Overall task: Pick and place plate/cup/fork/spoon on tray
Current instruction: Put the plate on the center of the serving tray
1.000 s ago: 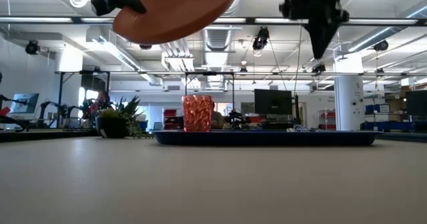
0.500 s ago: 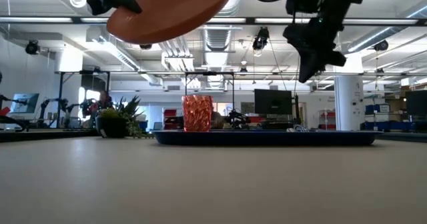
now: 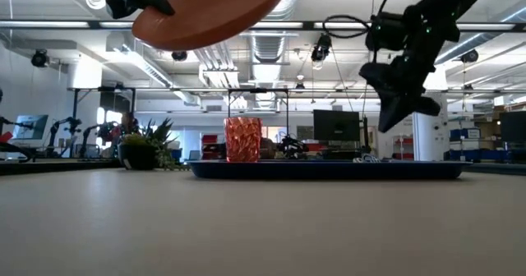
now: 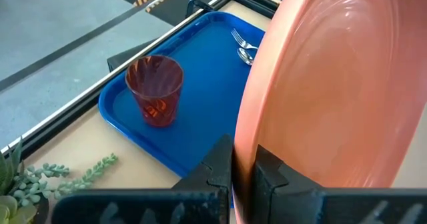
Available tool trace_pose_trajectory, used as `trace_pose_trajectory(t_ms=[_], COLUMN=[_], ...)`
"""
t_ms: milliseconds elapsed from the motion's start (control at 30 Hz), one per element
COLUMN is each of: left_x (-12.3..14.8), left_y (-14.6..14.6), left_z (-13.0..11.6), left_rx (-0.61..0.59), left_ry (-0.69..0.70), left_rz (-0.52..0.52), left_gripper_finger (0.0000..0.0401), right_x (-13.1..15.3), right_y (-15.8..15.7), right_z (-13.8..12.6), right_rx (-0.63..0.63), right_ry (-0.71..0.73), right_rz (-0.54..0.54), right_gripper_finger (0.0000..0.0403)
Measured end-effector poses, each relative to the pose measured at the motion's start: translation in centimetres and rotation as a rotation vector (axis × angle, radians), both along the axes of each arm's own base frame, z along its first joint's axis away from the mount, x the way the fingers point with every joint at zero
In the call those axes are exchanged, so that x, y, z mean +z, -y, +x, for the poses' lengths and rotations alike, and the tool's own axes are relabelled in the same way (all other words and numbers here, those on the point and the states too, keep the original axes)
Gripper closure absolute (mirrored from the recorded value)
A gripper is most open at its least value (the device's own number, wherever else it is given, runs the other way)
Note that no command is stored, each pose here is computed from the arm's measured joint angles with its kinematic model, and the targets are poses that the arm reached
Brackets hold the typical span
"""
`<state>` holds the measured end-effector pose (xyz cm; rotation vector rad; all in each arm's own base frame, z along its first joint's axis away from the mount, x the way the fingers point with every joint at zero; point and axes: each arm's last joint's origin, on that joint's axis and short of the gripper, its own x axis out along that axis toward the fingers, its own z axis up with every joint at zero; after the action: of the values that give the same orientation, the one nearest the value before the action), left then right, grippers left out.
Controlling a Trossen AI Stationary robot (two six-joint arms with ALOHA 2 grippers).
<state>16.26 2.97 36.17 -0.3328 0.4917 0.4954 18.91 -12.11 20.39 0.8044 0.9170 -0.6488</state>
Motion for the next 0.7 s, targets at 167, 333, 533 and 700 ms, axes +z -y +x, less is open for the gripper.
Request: trace_pose_trajectory(t_ms=[167,333,533,700], left_x=[0.0,0.0,0.0,0.0], left_y=[0.0,0.0,0.0,0.0], left_z=[0.0,0.0,0.0,0.0], left_rx=[0.001,0.002,0.001,0.001], left_ry=[0.001,0.001,0.001,0.001], left_rz=[-0.002,-0.002,-0.003,-0.003], left_gripper_finger=[0.0401,0.0401,0.0401,0.0401], right_x=[-2.0,-3.4,-4.2,-4.6], right_y=[0.3,0.8,1.8,2.5], right_z=[0.5,1.1,1.2,0.9], right_rx=[0.028,0.047,0.029,0.017], right_ry=[-0.033,-0.070,-0.073,-0.084], right_rz=[0.069,0.086,0.080,0.079], right_gripper_finger=[0.0394,0.0394,0.0394,0.0394])
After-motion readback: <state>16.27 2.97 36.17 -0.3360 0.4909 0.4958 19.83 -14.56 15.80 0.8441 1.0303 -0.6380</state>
